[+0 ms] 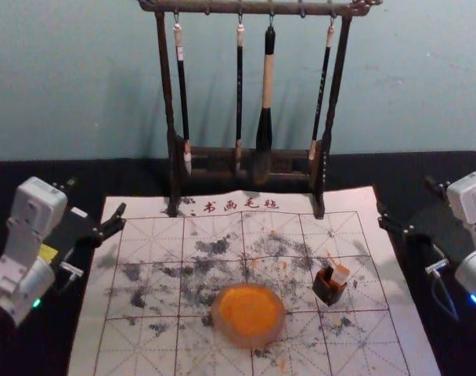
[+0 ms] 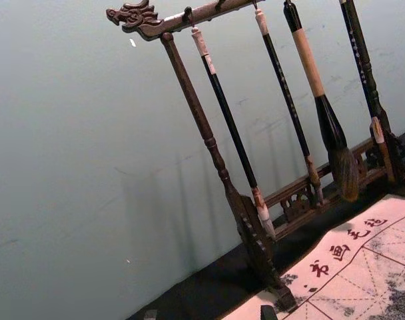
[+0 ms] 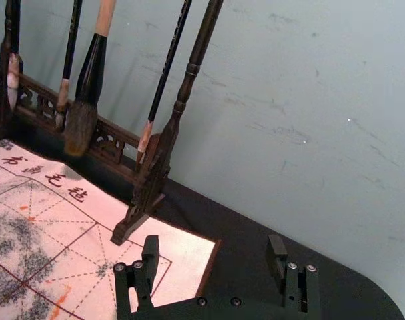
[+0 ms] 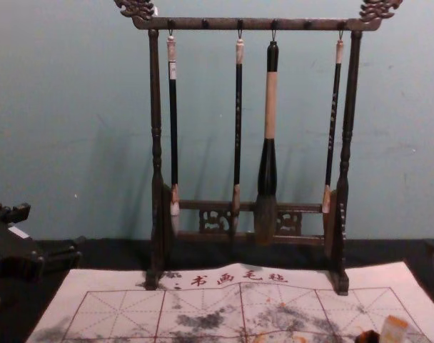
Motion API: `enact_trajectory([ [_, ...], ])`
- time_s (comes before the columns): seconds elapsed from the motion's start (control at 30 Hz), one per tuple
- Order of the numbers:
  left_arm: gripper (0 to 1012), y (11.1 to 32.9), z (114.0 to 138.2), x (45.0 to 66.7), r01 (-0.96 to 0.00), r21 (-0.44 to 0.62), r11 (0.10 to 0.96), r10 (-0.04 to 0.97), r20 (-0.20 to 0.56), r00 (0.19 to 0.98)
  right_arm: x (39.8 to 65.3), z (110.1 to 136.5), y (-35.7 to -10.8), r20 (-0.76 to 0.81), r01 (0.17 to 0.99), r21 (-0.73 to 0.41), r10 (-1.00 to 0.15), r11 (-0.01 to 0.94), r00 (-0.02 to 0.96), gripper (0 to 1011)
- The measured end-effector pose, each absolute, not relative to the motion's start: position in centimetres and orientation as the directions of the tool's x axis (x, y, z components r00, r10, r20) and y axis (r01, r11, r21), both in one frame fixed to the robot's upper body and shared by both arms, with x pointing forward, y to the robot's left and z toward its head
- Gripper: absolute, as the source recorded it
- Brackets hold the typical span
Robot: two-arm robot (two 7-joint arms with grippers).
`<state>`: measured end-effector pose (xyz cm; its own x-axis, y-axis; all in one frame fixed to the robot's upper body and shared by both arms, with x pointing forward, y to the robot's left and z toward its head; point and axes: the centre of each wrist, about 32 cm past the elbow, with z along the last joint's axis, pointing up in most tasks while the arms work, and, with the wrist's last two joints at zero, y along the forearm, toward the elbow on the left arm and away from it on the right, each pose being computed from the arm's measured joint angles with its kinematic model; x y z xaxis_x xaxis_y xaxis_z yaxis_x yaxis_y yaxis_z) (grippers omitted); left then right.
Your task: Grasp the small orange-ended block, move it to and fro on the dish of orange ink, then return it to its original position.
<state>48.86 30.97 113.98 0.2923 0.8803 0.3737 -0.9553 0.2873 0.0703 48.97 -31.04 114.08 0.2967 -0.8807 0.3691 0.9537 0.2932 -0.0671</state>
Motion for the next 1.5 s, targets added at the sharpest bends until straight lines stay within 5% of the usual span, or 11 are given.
enact_trajectory([
  [0.3, 1001, 31.0, 114.0, 48.9, -0.955, 0.070, 0.287, 0.880, 0.374, 0.292, 48.5, 114.8, -31.9, 0.328, 0.942, -0.060, -0.885, 0.330, 0.331, 1000],
  [0.77, 1001, 31.0, 114.0, 48.9, -0.955, 0.070, 0.287, 0.880, 0.374, 0.292, 45.3, 115.8, -34.0, 0.236, 0.848, -0.031, -0.821, 0.528, 0.520, 1000],
  [1.5, 1001, 31.0, 114.0, 48.9, -0.955, 0.070, 0.287, 0.880, 0.374, 0.292, 44.0, 114.2, -34.2, 0.194, 0.694, -0.123, -0.669, 0.709, 0.718, 1000],
])
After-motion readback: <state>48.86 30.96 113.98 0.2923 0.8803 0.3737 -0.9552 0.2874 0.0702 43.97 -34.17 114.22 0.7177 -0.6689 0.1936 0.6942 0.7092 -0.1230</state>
